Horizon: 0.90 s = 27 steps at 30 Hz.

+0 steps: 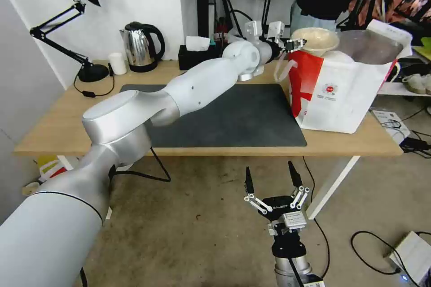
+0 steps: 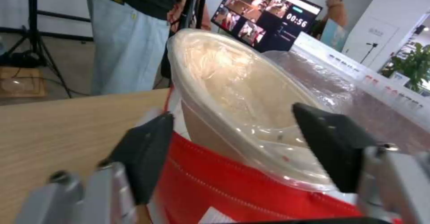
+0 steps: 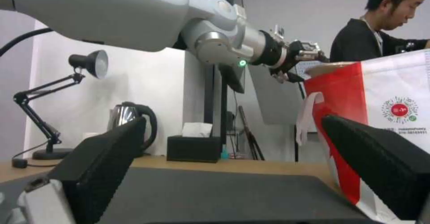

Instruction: Pick up the trash from the table and place it into the takeout bag.

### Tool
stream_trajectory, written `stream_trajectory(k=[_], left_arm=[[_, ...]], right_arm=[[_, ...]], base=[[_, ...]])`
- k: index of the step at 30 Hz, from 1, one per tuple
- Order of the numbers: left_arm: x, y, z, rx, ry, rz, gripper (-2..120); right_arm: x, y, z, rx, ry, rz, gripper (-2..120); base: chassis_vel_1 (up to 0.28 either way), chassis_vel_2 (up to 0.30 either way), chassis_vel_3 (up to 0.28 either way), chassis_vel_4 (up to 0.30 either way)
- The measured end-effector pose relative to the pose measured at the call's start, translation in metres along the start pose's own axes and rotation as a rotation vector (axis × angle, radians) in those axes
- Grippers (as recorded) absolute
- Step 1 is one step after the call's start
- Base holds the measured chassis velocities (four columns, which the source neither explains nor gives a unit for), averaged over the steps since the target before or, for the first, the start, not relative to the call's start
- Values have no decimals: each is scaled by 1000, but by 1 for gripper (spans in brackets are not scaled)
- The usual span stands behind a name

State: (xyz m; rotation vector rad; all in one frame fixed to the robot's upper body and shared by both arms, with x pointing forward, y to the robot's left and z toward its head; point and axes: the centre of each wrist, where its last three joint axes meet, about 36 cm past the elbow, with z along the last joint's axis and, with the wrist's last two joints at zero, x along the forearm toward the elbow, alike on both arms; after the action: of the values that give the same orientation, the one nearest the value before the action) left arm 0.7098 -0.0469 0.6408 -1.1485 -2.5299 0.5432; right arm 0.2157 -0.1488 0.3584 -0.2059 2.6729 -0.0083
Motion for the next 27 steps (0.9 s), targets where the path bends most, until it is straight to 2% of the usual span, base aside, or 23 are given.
stream_trajectory(k=[1,4,5,7,27], left_arm=[[0,0,0,0,0,0,72],[0,-2,-1,-3,1,5,85],[0,-2,-1,-3,1,5,85],[0,-5,-3,-4,3,8,99],[6,-21,-20,-14,25,12,100]], right_arm=[[0,0,0,0,0,0,100],[0,0,0,0,0,0,100],[0,0,0,0,0,0,100],[0,0,0,0,0,0,100],[0,0,0,0,0,0,100]], base=[[0,0,0,0],[0,0,0,0],[0,0,0,0],[0,0,0,0],[0,0,0,0]])
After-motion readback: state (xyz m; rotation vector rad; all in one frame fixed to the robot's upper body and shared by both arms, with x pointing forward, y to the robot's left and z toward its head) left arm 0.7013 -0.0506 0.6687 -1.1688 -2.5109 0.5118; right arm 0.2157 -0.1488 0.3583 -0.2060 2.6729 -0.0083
